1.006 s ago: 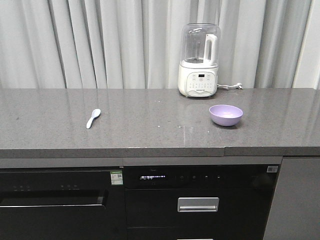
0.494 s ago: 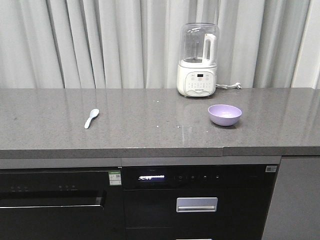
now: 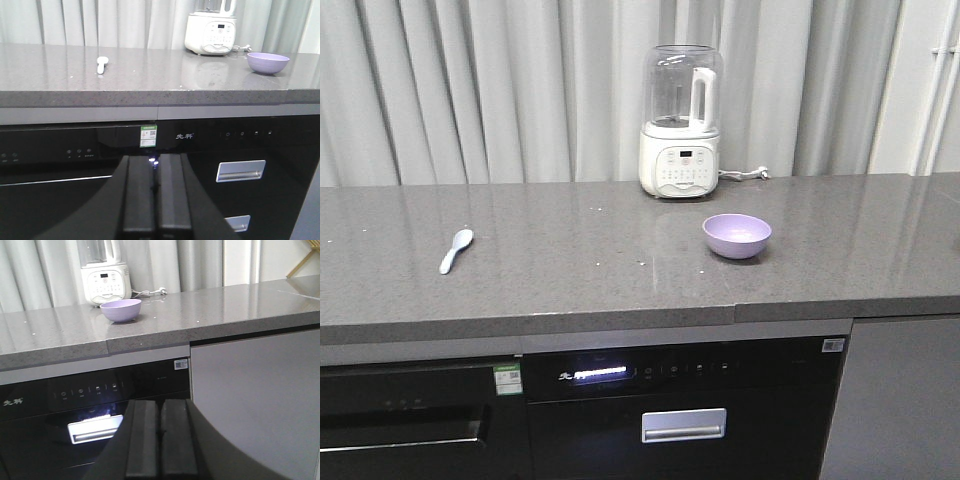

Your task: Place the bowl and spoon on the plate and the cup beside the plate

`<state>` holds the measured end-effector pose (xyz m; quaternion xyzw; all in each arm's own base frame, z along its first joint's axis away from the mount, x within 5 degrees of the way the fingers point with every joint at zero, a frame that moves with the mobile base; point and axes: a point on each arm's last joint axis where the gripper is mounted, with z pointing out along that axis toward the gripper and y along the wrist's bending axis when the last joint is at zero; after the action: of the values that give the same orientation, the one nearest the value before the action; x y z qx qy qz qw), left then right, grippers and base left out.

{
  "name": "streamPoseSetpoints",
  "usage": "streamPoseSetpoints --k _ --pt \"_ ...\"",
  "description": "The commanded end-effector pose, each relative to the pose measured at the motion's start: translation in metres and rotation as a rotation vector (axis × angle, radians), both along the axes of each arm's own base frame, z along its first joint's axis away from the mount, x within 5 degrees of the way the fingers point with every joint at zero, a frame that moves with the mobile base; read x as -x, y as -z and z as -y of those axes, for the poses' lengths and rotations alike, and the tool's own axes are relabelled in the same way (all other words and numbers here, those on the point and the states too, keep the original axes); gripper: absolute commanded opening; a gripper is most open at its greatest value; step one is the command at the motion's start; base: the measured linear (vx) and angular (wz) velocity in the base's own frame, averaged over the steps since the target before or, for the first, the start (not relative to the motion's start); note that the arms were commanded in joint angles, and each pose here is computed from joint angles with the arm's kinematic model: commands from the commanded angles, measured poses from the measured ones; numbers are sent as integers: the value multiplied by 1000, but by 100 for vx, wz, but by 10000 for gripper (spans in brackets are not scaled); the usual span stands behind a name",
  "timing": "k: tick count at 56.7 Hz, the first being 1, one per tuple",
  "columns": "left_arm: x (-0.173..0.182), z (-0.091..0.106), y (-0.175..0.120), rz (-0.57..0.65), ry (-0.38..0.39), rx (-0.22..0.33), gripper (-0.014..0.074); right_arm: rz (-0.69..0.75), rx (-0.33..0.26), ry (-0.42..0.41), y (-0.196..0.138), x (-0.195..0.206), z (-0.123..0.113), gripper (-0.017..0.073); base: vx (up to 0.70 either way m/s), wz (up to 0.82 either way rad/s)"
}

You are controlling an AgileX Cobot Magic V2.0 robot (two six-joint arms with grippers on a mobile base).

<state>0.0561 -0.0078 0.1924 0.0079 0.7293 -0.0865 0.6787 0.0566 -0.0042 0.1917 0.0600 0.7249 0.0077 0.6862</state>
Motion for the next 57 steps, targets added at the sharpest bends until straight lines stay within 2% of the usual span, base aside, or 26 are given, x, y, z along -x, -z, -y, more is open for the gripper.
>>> streamPoseSetpoints --k 1,23,57 --pt "2 0 -17 120 -2 33 -3 84 9 -4 -7 0 0 -8 17 -14" --pt "2 0 -17 120 -2 33 -3 84 9 -4 -7 0 0 -8 26 -1" --pt "2 0 -17 120 -2 33 -3 84 9 -4 -7 0 0 -8 40 14"
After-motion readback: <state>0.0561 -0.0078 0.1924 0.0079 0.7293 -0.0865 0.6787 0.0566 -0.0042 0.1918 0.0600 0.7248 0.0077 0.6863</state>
